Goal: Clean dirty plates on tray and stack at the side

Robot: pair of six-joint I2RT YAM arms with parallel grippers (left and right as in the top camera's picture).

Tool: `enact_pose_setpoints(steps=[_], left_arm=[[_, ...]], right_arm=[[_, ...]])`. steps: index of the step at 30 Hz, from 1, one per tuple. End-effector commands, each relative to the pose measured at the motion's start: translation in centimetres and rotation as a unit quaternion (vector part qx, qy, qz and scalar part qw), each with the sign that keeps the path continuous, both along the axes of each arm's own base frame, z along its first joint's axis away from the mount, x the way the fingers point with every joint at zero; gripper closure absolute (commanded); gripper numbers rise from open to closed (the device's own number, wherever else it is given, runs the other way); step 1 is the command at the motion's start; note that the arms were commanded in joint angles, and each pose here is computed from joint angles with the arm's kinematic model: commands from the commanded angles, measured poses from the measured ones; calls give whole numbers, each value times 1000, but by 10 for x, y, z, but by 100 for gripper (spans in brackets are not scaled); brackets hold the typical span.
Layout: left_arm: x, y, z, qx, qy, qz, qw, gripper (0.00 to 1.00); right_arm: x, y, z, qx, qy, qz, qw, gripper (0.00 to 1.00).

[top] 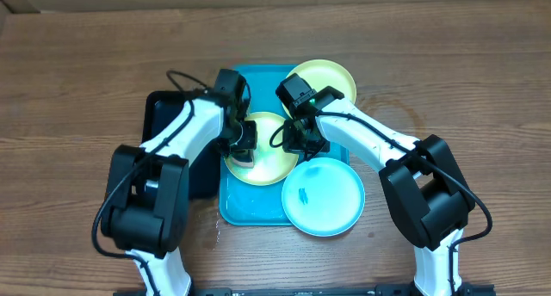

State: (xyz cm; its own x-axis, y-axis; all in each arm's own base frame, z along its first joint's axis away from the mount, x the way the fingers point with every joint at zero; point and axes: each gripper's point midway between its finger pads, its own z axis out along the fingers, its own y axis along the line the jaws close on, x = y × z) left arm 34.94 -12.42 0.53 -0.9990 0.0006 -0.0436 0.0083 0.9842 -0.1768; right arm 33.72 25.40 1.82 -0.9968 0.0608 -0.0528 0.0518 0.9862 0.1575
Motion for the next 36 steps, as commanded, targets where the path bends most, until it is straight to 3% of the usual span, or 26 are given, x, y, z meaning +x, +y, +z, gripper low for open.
enact_pose_setpoints(steps=[1, 8, 14, 18, 26, 36], left_arm=[[-42, 0, -31, -13, 69, 18, 997, 96], [-29, -62, -1, -200, 56, -23, 978, 95], [5, -75, 38, -224, 17, -34, 974, 96], [24, -67, 58, -183, -5, -30, 983, 96], [19, -4, 35, 7, 0, -6, 1000, 96], [-17, 13, -9, 38, 40, 13, 998, 96]], right_arm=[[6, 11, 10, 20, -12, 6, 1000, 96], [6, 11, 10, 20, -13, 6, 1000, 96], [6, 11, 10, 21, -13, 6, 1000, 96], [6, 11, 10, 21, -13, 6, 1000, 96], [5, 11, 10, 20, -12, 6, 1000, 96], [6, 12, 10, 21, -13, 6, 1000, 96]])
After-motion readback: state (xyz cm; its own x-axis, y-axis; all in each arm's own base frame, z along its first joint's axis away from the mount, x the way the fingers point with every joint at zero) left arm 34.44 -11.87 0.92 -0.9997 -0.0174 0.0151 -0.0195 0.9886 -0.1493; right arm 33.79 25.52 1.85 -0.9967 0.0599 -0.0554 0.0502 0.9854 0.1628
